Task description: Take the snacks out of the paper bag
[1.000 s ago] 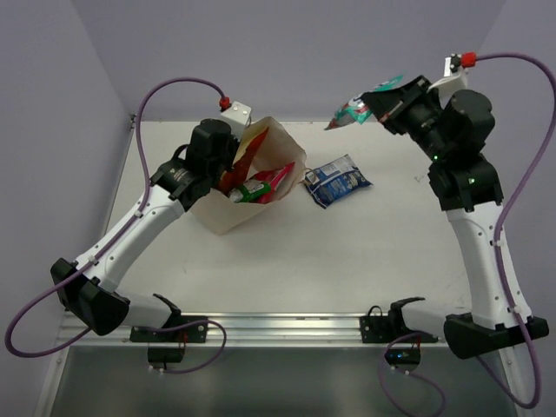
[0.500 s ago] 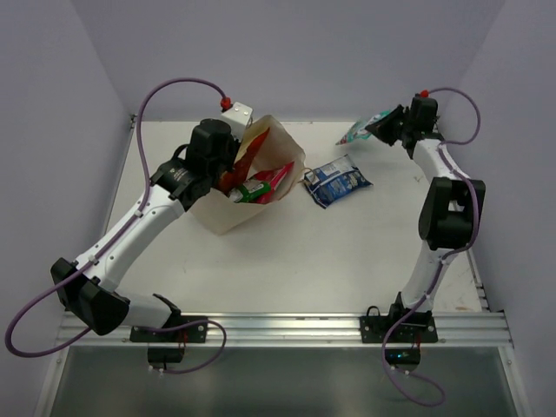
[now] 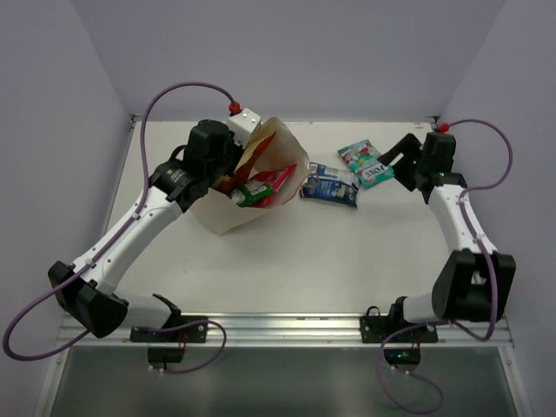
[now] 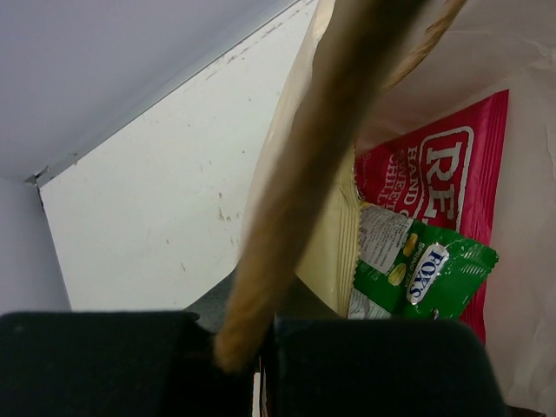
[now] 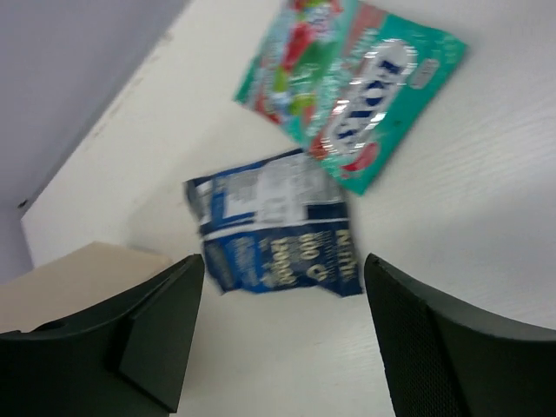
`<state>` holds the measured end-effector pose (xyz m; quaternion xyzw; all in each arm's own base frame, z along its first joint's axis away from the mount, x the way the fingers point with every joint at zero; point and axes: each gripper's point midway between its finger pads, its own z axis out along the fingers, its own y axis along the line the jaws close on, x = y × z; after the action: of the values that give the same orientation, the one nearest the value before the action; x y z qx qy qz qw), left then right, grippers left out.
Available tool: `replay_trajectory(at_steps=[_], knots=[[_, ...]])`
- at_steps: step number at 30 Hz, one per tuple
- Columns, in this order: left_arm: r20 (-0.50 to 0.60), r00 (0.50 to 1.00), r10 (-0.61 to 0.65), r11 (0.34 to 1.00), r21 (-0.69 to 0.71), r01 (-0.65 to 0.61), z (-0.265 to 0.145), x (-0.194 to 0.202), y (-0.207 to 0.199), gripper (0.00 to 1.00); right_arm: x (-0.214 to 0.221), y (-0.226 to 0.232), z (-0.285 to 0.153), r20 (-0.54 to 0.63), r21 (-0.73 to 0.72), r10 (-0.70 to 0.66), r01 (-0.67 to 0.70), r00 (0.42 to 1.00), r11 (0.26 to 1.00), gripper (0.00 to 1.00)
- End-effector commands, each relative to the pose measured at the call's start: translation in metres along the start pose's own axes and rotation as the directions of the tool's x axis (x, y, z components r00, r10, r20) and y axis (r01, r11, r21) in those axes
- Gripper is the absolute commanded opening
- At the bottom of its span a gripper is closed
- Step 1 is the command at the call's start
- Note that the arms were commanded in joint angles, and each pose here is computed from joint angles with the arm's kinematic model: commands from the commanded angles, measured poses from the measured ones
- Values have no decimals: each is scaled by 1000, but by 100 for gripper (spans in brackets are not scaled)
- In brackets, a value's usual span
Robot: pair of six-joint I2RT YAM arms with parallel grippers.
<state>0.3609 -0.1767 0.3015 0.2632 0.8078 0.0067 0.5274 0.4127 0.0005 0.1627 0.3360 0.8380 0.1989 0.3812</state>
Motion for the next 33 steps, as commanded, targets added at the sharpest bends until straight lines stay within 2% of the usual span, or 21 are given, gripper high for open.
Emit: replay_trajectory(at_steps=[1,3,7,9,10,13,16,21,26,33], knots=[[104,994,42,998,48,-47,-16,-26,-1,0,9,79,-71,97,-139,-196,208,976,968,77],[107,993,53,997,51,-59,-17,-27,-1,0,18,116,-100,112,-210,-241,260,964,942,76],[123,991,45,995,83,-56,-17,-30,-7,0,71,188,-149,89,-383,-321,330,943,863,74],[130,991,41,993,103,-55,-18,-33,-13,0,86,214,-160,75,-434,-321,321,944,842,73],[132,991,36,992,115,-51,-17,-32,-16,0,107,226,-167,39,-467,-339,317,940,826,72],[132,991,28,989,142,-47,-16,-33,-28,0,142,246,-165,-15,-495,-386,329,923,805,72],[124,992,12,986,163,-33,-15,-30,-40,0,177,244,-148,-90,-462,-412,329,907,823,72],[107,994,-18,983,181,-2,-12,-23,-64,0,237,194,-112,-273,-341,-355,255,894,905,71],[82,995,-53,986,163,39,-9,-12,-73,0,253,151,-98,-299,-253,-283,211,911,944,72],[77,994,-74,979,193,58,-12,0,-81,0,259,157,-85,-283,-281,-233,152,930,948,73]])
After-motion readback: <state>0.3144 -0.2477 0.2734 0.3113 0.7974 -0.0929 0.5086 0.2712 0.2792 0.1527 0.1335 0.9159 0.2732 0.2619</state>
